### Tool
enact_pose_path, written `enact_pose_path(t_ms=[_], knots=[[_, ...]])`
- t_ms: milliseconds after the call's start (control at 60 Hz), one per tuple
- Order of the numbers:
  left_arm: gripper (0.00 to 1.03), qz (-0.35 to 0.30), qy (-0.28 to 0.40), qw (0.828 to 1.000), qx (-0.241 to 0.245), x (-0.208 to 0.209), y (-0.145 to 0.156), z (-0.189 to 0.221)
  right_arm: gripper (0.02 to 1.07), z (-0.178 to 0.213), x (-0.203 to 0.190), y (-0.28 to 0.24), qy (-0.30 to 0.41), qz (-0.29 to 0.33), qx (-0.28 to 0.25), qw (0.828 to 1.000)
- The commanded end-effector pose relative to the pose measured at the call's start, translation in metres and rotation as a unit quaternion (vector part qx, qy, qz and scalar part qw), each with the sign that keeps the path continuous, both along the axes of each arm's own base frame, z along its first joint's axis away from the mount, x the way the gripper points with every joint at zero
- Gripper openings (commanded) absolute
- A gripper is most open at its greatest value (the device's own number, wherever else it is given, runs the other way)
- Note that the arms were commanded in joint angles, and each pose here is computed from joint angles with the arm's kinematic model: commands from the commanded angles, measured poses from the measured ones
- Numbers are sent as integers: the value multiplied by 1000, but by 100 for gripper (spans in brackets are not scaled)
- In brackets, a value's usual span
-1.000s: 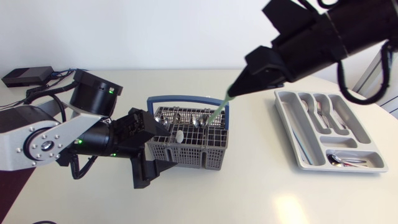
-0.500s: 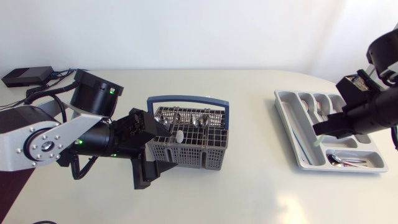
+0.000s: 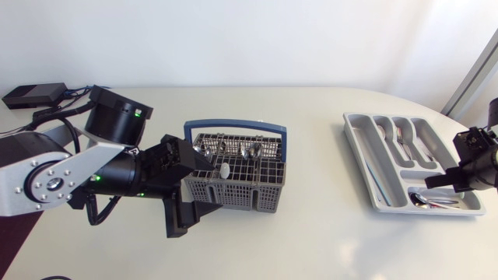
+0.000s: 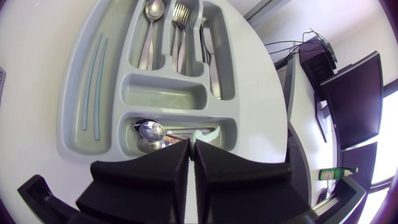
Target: Transfer all utensils from the basket to the drawer tray.
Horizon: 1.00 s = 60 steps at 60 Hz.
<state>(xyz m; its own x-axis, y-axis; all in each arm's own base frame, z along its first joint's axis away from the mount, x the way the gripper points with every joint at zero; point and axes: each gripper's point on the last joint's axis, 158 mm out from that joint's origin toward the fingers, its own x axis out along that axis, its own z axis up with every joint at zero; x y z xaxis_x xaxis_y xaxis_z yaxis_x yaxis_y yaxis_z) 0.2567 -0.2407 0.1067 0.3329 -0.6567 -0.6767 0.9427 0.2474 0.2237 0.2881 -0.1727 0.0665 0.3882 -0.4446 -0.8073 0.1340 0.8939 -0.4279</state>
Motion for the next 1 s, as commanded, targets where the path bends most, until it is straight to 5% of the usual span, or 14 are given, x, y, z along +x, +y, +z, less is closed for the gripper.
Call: enact_pose_path(t_ms=[0, 83, 200, 350, 467, 733, 983], knots=[[96, -8, 1, 1000, -2, -6, -1, 1, 13, -26, -9, -3, 36, 0, 2, 999], [96, -8, 3, 1000, -3, -7, -2, 1, 22, -37, -8, -4, 42, -2, 5, 999], [96, -6, 5, 1000, -4, -7, -2, 1, 66, -51, -12, 1, 59, 1, 14, 998], [96, 7, 10, 1000, -15, -1, -5, 9, 94, -44, -9, 6, 52, 12, 9, 999], [96, 27, 30, 999, -28, 3, -10, 14, 102, -38, -8, 9, 43, 18, 7, 999], [96, 52, 36, 997, -45, 11, -14, 29, 102, -5, -3, 23, -9, 40, 8, 999], [96, 63, 43, 996, -36, 20, -8, 19, 102, 54, 15, 147, -64, 183, 106, 975]])
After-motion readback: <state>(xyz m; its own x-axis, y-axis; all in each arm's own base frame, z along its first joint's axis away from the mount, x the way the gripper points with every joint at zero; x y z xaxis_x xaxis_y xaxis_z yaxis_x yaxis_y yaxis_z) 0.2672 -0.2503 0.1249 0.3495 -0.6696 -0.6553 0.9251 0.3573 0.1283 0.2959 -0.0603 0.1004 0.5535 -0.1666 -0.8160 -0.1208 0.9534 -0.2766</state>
